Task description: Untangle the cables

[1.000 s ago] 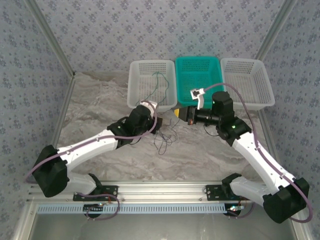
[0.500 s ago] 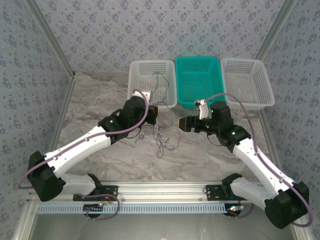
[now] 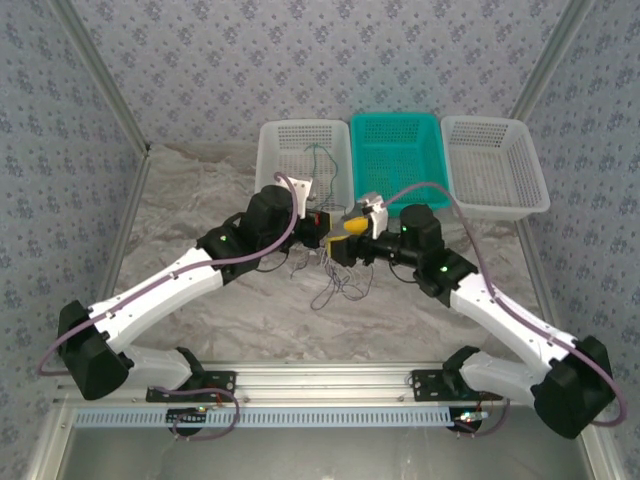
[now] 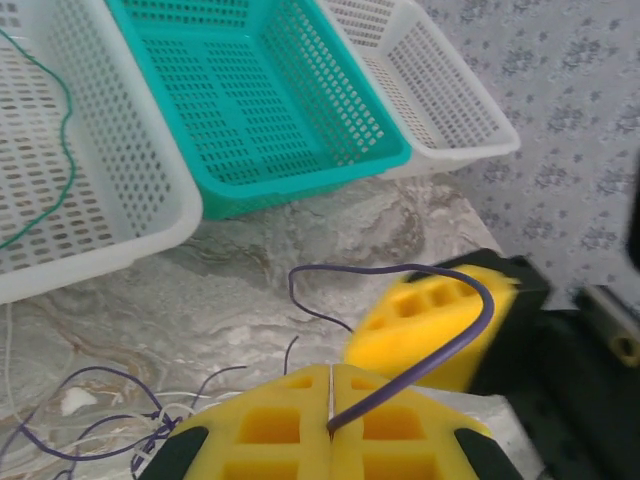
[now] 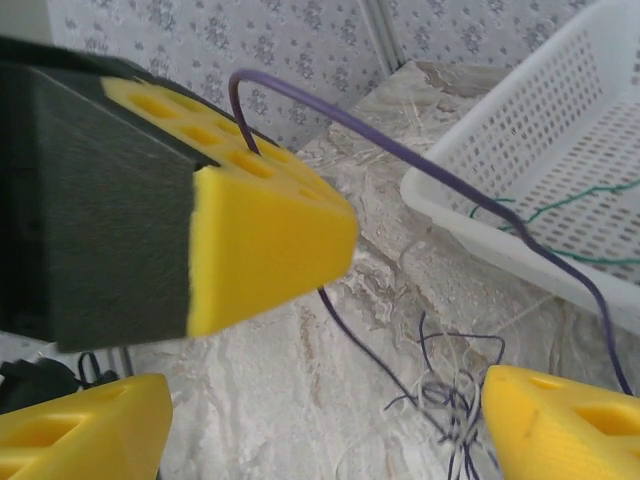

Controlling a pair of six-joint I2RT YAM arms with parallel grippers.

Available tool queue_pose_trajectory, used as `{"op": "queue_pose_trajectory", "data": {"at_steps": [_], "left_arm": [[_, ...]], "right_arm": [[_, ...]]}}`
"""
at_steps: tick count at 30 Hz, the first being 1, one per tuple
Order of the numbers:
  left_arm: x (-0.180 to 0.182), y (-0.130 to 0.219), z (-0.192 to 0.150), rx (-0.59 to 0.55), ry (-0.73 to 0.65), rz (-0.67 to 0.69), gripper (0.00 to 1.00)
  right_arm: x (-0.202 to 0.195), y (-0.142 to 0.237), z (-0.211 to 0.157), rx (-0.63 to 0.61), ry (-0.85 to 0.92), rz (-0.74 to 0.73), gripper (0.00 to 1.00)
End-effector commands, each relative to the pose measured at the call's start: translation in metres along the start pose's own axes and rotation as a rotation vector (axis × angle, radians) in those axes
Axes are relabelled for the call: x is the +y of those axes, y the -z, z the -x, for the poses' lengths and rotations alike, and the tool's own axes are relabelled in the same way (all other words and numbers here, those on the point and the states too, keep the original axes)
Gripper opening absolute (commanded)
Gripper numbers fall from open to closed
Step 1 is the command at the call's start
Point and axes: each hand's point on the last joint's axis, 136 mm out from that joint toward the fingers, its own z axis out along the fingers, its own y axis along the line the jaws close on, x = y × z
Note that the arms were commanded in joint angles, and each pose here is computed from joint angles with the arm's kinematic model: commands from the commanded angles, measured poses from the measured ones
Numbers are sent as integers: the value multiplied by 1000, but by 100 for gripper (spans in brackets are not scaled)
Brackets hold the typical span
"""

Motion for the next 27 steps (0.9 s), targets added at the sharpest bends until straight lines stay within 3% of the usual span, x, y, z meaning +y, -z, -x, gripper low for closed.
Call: {"op": "queue_pose_trajectory", "data": {"at_steps": [1, 3, 4, 6, 8, 12, 15, 17, 20, 21, 27], "left_arm": [[-27, 14, 20, -47, 15, -102, 0], [-30, 17, 22, -49, 17, -119, 0], [-31, 18, 22, -50, 17, -123, 0], [-30, 19, 22, -53, 16, -114, 0], [-24, 21, 23, -60, 18, -86, 0], [-2, 28, 16, -91, -29, 0, 32], [15, 35, 8, -154, -53, 36, 39], [3, 40, -1, -166, -79, -78, 43], [-38, 50, -24, -121, -174, -356, 59], [-43, 51, -32, -102, -203, -390, 64], [-14, 25, -58, -6, -304, -246, 90]], "right_arm": [[3, -12, 20, -98, 174, 13, 82], [7, -19, 25, -121, 183, 29, 74], [8, -22, 28, -131, 178, 33, 64], [2, -27, 31, -147, 135, 5, 29], [3, -30, 31, -143, 125, 20, 1], [4, -26, 30, -134, 55, 23, 0], [4, -19, 32, -135, 9, 17, 0], [3, -15, 34, -136, -13, 19, 0], [5, -10, 39, -129, -53, 37, 0], [7, -9, 41, -131, -64, 53, 0], [26, -8, 57, -115, -144, 135, 0]]}}
